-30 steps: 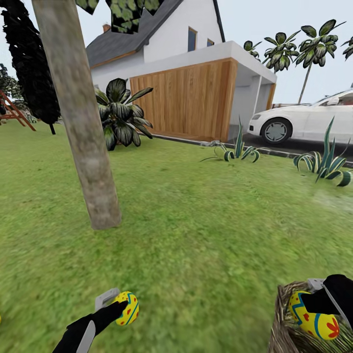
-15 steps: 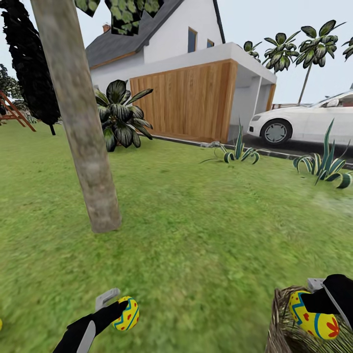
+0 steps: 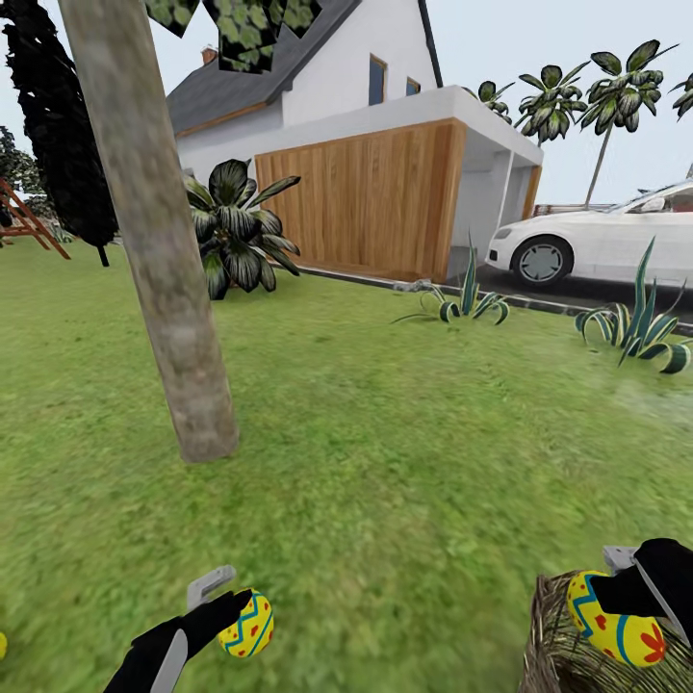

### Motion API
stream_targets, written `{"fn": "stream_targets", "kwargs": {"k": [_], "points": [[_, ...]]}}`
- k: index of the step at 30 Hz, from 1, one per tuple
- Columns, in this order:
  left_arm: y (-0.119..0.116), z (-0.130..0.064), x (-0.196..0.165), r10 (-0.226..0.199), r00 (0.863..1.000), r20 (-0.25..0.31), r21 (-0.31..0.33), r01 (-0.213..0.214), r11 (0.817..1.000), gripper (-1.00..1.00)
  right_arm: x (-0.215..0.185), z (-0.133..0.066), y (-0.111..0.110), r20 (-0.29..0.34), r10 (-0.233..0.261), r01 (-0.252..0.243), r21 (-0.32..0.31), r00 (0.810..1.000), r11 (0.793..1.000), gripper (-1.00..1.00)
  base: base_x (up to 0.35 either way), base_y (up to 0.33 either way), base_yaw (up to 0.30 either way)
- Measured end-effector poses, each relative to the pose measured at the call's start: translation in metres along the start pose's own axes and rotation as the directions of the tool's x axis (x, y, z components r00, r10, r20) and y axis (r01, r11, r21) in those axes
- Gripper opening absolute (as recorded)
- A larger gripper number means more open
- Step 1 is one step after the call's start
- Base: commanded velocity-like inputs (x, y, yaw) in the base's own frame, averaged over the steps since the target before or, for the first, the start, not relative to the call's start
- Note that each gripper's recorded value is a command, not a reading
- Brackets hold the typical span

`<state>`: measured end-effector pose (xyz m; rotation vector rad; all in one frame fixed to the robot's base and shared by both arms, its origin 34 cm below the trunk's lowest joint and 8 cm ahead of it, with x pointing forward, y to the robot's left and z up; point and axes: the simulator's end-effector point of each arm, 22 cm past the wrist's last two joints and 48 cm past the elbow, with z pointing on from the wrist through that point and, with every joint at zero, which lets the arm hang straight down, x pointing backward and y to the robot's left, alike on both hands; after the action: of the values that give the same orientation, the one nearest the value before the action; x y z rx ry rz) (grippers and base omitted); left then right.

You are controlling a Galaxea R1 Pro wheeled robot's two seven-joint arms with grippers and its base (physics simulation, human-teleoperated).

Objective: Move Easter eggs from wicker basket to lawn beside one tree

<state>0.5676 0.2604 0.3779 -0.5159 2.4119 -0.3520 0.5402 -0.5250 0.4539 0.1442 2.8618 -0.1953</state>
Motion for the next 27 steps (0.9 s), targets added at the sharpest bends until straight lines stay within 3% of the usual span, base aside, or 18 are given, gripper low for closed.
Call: {"fn": "stream_targets", "kwargs": {"k": [15, 20, 27], "points": [[-0.001, 0.0, 0.0, -0.001, 1.0, 0.001, 0.003, 0.001, 1.0, 1.0, 0.0, 0.0, 0.0, 0.0, 0.0, 0.0, 0.0, 1.0, 1.0, -1.0, -0.198, -0.029, 0.0], [0.001, 0.003, 0.016, -0.004, 0.999, -0.035, 0.001, 0.004, 1.0, 1.0, 0.0, 0.0, 0.0, 0.0, 0.0, 0.0, -0.001, 1.0, 1.0, -1.0, -0.002, 0.272, 0.0], [-0.006, 0.004, 0.022, 0.025, 0.998, -0.049, 0.012, -0.024, 1.0, 1.0, 0.0, 0.0, 0.0, 0.001, 0.0, 0.0, 0.0, 1.0, 1.0, -1.0, 0.0, 0.328, 0.0]]}}
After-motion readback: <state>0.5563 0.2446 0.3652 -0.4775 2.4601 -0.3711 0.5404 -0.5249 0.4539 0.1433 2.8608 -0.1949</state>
